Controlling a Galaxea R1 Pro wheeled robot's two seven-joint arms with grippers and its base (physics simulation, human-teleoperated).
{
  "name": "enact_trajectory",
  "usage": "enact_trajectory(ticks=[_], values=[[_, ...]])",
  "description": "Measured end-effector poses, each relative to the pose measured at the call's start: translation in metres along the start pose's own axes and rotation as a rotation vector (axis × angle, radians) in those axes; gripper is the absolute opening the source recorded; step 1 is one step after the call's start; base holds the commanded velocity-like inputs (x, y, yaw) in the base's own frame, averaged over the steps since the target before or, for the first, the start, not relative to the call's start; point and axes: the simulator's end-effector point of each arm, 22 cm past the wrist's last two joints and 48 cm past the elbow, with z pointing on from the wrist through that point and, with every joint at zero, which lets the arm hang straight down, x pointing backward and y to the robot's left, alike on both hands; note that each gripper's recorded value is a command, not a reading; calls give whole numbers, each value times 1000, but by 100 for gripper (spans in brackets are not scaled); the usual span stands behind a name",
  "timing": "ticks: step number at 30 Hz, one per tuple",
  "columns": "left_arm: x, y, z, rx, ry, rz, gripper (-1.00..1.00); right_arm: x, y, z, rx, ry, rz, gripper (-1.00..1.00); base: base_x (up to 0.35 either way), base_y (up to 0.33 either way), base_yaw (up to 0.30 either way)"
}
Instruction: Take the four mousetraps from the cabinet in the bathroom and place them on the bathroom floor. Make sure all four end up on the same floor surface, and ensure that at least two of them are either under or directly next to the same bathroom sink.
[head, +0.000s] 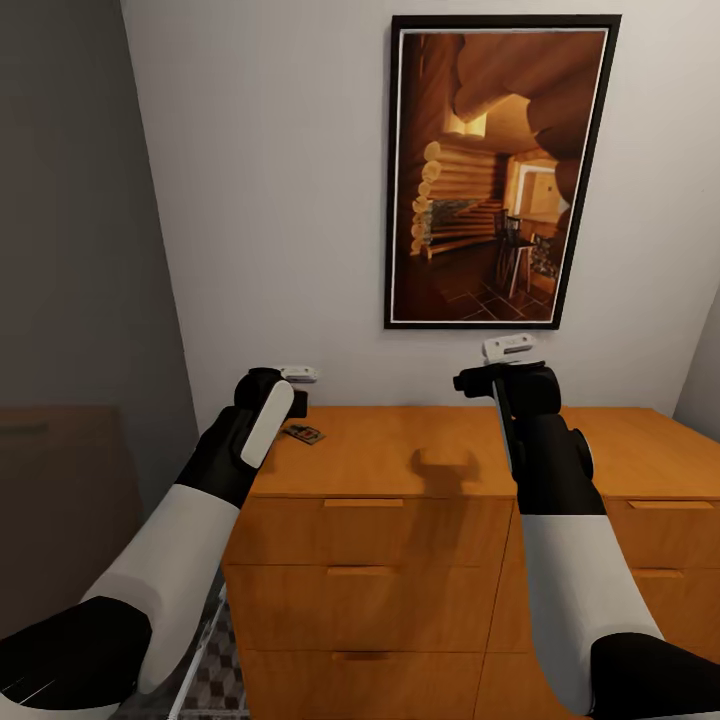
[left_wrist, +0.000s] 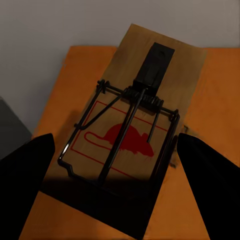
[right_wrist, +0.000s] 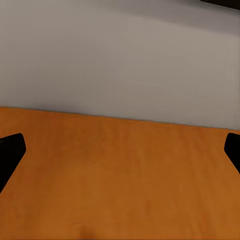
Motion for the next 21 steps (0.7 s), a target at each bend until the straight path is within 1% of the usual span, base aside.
enact_trajectory(ticks=[10, 15, 18, 21], values=[[0, -2, 0, 7, 1, -2, -100, 0, 3, 0, -5, 1, 0, 100, 0, 0, 282], [2, -8, -1, 38, 9, -17, -100, 0, 5, 0, -9, 1, 1, 100, 0, 0, 285], [3, -14, -2, 62, 17, -28, -100, 0, 6, 0, -11, 1, 1, 100, 0, 0, 155], [4, -18, -2, 80, 23, -34, -100, 0, 7, 0, -13, 1, 1, 100, 0, 0, 70]])
